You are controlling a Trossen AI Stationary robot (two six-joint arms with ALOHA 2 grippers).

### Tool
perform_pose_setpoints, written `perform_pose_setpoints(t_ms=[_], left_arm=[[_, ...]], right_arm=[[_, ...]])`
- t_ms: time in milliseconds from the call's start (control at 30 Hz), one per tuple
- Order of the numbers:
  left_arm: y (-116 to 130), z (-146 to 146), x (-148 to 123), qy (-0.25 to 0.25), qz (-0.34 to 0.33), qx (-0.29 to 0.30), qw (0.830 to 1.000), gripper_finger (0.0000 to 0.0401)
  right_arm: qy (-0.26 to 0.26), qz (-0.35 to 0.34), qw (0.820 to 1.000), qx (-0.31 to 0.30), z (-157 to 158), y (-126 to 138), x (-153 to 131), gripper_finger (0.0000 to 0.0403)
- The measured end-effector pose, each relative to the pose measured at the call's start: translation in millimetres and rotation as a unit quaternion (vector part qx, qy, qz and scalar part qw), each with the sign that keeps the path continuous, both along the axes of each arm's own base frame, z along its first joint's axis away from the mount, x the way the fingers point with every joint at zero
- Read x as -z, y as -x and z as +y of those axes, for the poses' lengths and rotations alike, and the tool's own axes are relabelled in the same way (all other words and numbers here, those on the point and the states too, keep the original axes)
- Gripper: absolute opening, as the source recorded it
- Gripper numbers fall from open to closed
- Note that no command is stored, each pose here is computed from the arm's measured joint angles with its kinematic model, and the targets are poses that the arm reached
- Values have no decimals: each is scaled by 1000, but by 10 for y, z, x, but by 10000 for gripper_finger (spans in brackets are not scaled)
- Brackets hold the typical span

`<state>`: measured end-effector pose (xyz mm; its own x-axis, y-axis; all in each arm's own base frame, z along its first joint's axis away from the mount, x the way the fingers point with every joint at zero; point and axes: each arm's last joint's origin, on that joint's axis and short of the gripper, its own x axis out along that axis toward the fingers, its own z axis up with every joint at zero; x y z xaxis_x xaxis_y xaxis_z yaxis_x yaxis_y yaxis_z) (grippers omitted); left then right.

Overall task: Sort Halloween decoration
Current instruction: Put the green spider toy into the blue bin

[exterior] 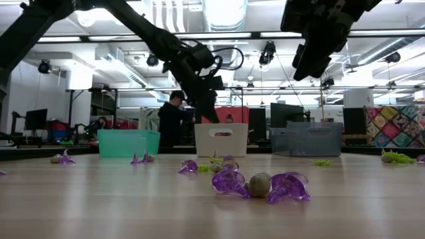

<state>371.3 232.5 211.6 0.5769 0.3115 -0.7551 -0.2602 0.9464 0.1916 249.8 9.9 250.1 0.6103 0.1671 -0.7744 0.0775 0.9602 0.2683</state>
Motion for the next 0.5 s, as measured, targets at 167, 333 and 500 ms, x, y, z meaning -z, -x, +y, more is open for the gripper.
perform_pose_setpoints(t_ms=[167,333,500], left_arm=[[77,-206,-281,5,4,19,1000,123],[176,-513,-565,32,-27,69,997,123],[344,-908,-735,28,-61,97,993,117]], right_arm=[[-21,6,999,27,0,0,0,57],[-44,12,998,53,16,1,0,57],[-49,16,997,61,107,6,1,57]])
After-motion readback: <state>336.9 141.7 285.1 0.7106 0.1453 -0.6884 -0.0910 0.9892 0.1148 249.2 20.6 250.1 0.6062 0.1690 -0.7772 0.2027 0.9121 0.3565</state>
